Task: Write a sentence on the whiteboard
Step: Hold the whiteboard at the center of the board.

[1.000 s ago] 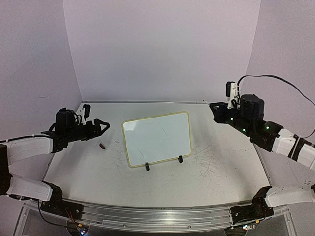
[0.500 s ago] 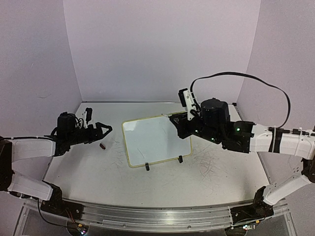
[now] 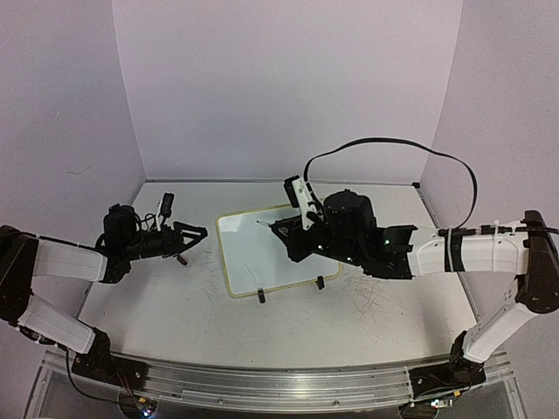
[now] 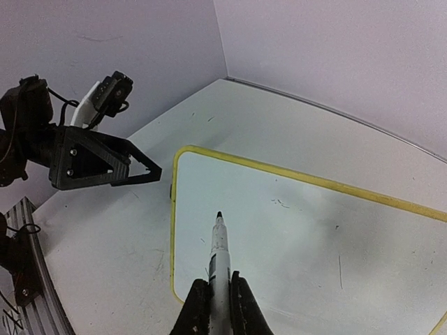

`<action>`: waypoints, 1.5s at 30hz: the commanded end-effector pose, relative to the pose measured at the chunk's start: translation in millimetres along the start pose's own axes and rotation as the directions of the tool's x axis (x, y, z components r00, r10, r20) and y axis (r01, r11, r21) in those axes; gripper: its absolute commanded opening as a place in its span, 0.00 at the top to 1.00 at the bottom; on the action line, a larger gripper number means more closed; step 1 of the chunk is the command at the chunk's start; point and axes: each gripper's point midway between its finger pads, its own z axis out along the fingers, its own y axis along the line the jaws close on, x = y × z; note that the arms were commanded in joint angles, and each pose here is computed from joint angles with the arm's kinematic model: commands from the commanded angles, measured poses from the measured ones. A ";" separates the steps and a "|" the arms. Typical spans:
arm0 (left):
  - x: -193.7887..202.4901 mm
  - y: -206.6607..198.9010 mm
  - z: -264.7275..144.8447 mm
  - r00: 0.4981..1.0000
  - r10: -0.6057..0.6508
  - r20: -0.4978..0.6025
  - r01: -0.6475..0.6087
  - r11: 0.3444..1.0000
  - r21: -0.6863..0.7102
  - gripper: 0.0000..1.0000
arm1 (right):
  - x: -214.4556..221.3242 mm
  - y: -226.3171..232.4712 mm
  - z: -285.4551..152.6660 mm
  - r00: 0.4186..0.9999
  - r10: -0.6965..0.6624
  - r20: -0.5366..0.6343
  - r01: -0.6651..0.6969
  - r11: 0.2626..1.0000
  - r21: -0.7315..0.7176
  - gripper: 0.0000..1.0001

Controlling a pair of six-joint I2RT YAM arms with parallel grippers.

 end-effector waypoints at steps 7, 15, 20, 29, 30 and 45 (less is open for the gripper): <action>-5.6 -22.5 26.4 0.996 0.087 -0.030 -0.082 0.988 0.133 0.36 | -29.6 40.0 17.3 0.994 -0.004 0.108 0.019 0.990 -0.137 1.00; -2.6 -20.2 41.1 0.992 0.105 -0.067 -0.093 0.982 0.163 0.60 | -24.9 45.9 33.7 0.997 0.006 0.079 0.005 0.990 -0.144 1.00; -0.1 -14.2 46.4 0.992 0.099 -0.077 -0.086 0.984 0.156 0.68 | -21.9 47.3 38.8 0.997 0.000 0.071 0.011 0.990 -0.142 1.00; 3.8 -9.9 47.5 0.991 0.108 -0.085 -0.094 0.984 0.152 0.83 | -3.7 54.5 49.9 0.998 -0.057 0.013 0.059 0.991 -0.120 1.00; 4.0 -9.5 47.9 0.990 0.108 -0.086 -0.094 0.984 0.152 0.84 | -1.0 54.1 49.5 0.998 -0.064 0.005 0.065 0.992 -0.108 1.00; 1.7 -13.2 50.0 0.987 0.137 -0.084 -0.121 0.978 0.169 0.96 | 20.9 49.9 55.9 0.997 -0.065 -0.028 0.065 0.998 0.001 1.00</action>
